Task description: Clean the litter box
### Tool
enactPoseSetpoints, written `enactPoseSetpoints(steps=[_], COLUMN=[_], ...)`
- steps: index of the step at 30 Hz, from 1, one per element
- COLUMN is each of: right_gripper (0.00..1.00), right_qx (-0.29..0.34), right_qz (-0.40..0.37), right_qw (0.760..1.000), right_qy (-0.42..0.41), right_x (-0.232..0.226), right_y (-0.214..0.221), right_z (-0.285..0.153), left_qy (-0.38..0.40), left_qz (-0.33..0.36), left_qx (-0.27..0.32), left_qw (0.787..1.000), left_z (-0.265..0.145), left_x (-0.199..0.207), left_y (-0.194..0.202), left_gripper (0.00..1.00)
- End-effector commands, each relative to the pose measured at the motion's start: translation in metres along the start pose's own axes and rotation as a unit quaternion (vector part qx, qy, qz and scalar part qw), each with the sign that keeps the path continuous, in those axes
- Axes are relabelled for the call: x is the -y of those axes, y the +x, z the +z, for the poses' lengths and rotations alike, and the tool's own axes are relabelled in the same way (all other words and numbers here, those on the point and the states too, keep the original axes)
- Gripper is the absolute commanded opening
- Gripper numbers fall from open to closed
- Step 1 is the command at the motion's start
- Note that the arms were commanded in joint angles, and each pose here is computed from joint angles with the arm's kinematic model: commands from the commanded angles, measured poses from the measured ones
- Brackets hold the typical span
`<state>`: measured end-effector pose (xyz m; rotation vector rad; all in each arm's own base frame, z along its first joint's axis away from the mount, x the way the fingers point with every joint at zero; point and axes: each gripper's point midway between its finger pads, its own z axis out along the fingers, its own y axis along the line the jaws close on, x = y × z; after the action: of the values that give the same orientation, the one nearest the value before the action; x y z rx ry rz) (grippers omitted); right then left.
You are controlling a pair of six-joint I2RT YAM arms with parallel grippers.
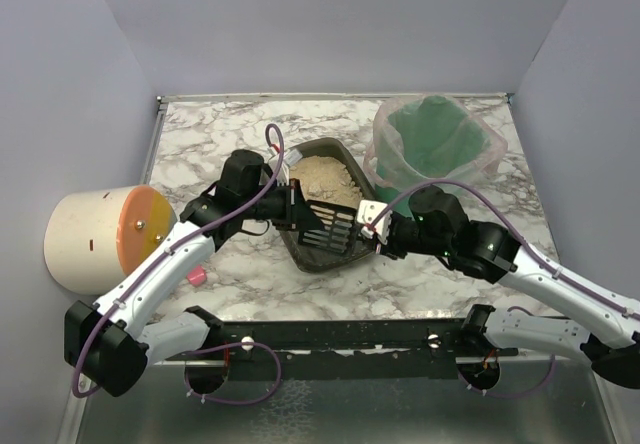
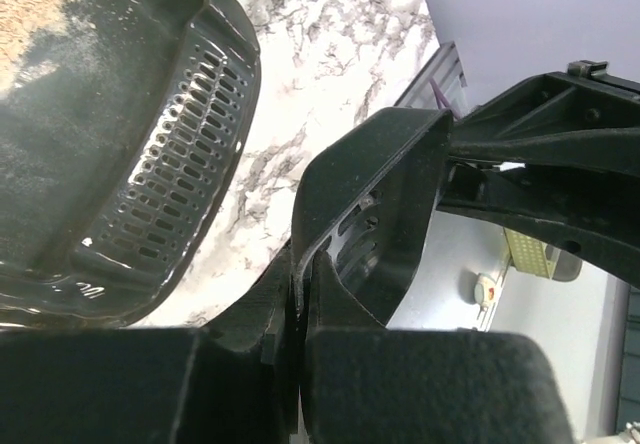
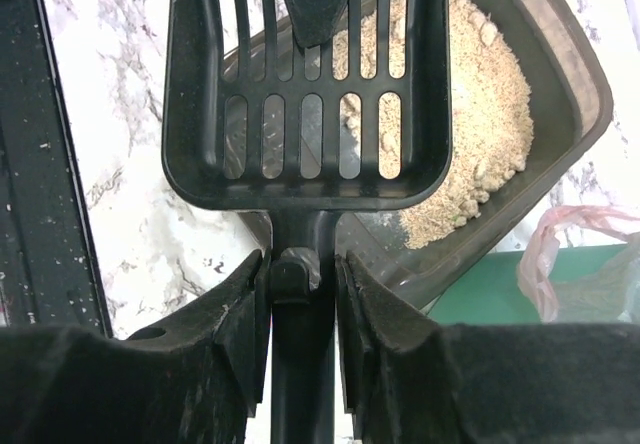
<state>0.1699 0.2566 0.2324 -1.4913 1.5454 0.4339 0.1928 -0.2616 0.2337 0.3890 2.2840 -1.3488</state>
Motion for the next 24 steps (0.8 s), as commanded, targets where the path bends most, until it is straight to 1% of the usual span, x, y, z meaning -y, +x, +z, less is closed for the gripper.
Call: enactPoseSetpoints(steps=[1, 2, 6, 10, 12, 16, 20, 22, 24], right_gripper=[0.43, 0.50, 0.64, 0.91, 0.99, 1.00, 1.00, 1.00, 1.00], right_qx=[0.037, 0.037, 0.028, 0.045, 0.056, 0.055, 0.069, 0.085, 0.109], right_qz=[0.029, 0.039, 0.072, 0.125, 0.150, 0.221, 0.323, 0.368, 0.406], right_qw=[0.998, 0.997, 0.991, 0.972, 0.966, 0.948, 0.927, 0.914, 0.898], right_qy=[0.046, 0.057, 0.108, 0.192, 0.205, 0.224, 0.178, 0.145, 0.128], right_x=[0.013, 0.016, 0.031, 0.057, 0.062, 0.078, 0.090, 0.096, 0.100], right_y=[-0.015, -0.015, -0.010, -0.011, -0.017, -0.024, -0.031, -0.033, -0.035], right_z=[-0.007, -0.008, -0.012, -0.019, -0.018, -0.012, 0.001, 0.004, 0.003], left_qy=[-0.026, -0.030, -0.048, -0.054, -0.051, -0.035, 0.000, 0.014, 0.034], left_qz=[0.010, 0.013, 0.011, 0.010, 0.008, 0.016, 0.016, 0.013, 0.012], left_qx=[0.026, 0.030, 0.050, 0.067, 0.078, 0.092, 0.102, 0.109, 0.118], left_qw=[0.999, 0.999, 0.998, 0.996, 0.996, 0.995, 0.995, 0.994, 0.992], left_z=[-0.002, -0.003, -0.008, -0.013, -0.019, -0.026, -0.030, -0.033, -0.036], left_x=[-0.005, -0.008, -0.027, -0.045, -0.050, -0.053, -0.048, -0.046, -0.042], left_y=[-0.012, -0.014, -0.022, -0.027, -0.033, -0.037, -0.042, -0.045, -0.049], left_gripper=[0.00, 0.00, 0.00, 0.00, 0.00, 0.00, 0.00, 0.00, 0.00])
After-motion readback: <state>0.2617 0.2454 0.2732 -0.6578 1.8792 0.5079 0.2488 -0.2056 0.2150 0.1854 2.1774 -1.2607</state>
